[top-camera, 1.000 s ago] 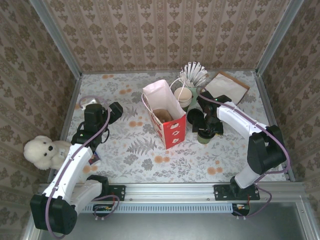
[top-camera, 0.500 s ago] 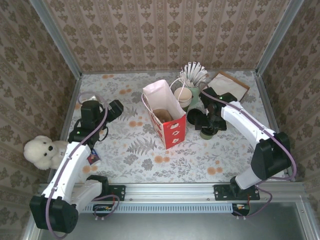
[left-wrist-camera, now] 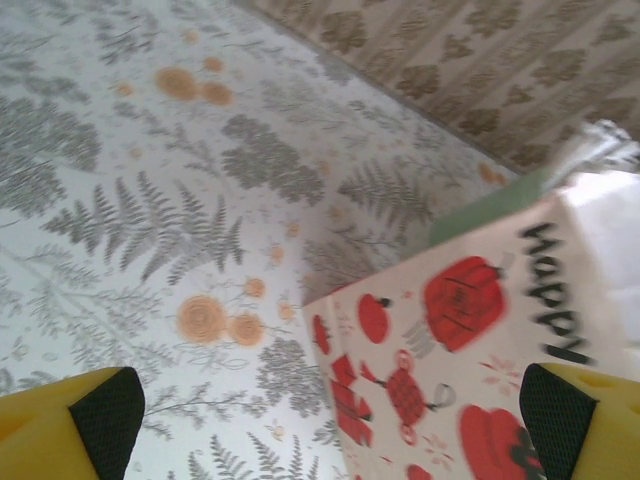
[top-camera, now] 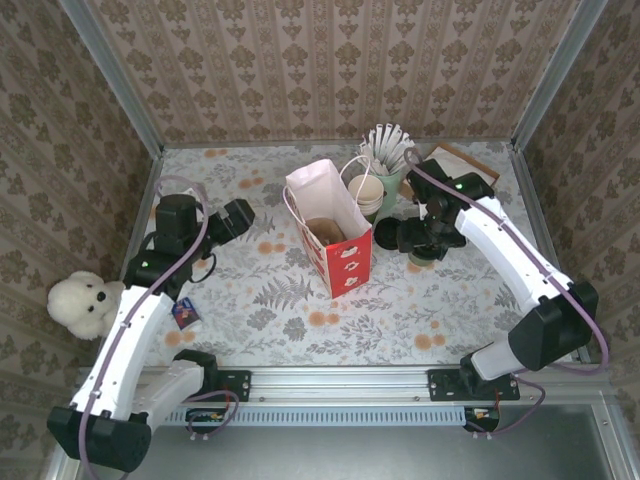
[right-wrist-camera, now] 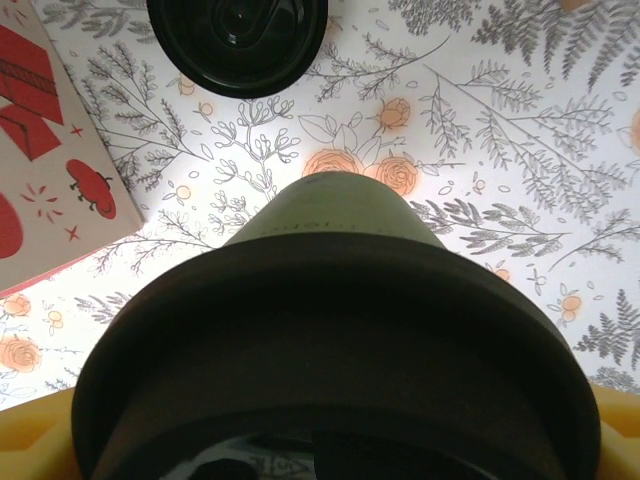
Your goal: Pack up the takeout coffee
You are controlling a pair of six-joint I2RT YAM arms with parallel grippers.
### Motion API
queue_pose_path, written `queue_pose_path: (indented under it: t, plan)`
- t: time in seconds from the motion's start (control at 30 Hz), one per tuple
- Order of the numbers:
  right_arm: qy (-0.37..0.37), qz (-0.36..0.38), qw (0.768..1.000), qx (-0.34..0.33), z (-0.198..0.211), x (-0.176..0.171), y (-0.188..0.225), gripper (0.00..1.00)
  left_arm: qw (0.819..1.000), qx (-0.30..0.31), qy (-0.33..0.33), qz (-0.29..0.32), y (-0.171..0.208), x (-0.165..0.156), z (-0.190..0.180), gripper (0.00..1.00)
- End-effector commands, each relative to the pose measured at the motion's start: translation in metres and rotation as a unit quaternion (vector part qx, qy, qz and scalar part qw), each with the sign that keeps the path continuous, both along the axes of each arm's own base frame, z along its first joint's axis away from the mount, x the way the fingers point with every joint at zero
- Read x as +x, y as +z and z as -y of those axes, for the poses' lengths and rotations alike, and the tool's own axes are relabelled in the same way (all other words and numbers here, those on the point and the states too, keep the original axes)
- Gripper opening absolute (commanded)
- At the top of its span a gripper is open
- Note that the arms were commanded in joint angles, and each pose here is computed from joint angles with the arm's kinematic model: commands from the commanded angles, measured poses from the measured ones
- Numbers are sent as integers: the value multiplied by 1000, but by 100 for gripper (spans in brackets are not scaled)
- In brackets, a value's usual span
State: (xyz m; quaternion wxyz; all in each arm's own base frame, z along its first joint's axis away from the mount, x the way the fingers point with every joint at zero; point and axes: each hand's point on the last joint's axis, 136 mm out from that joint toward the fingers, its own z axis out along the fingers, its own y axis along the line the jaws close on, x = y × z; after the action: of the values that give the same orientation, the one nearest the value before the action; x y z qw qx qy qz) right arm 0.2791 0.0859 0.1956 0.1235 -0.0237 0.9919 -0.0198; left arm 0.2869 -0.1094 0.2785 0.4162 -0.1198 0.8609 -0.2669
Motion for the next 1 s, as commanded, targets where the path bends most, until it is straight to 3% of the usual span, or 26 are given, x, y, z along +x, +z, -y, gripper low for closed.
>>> queue_pose_path:
  t: [0.0, 0.17, 0.37, 0.5, 0.63, 0.73, 0.9, 0.97]
  plan:
    - [14, 22, 1000, -12, 8, -11, 29, 68, 999, 8, -35, 39, 36, -15, 13, 100]
    - [42, 44, 998, -13, 0, -12, 52, 66, 994, -16, -36, 104, 75, -25, 14, 100]
    - [68, 116, 991, 24, -26, 0, 99, 67, 982, -51, -143, 109, 101, -32, 67, 100]
    - [86, 154, 983, 47, -45, 5, 127, 67, 973, -25, -208, 97, 102, -38, 110, 99]
    - [95, 184, 978, 32, -47, 6, 148, 67, 975, 31, -208, 74, 87, -34, 124, 97]
    - [96, 202, 974, 28, -49, 5, 164, 67, 979, 56, -191, 48, 72, -25, 124, 85]
    - [128, 219, 967, 41, -70, -5, 183, 67, 982, 71, -171, 38, 63, -17, 123, 58]
    - [127, 227, 965, 38, -72, -7, 192, 67, 984, 76, -160, 36, 60, -15, 120, 52]
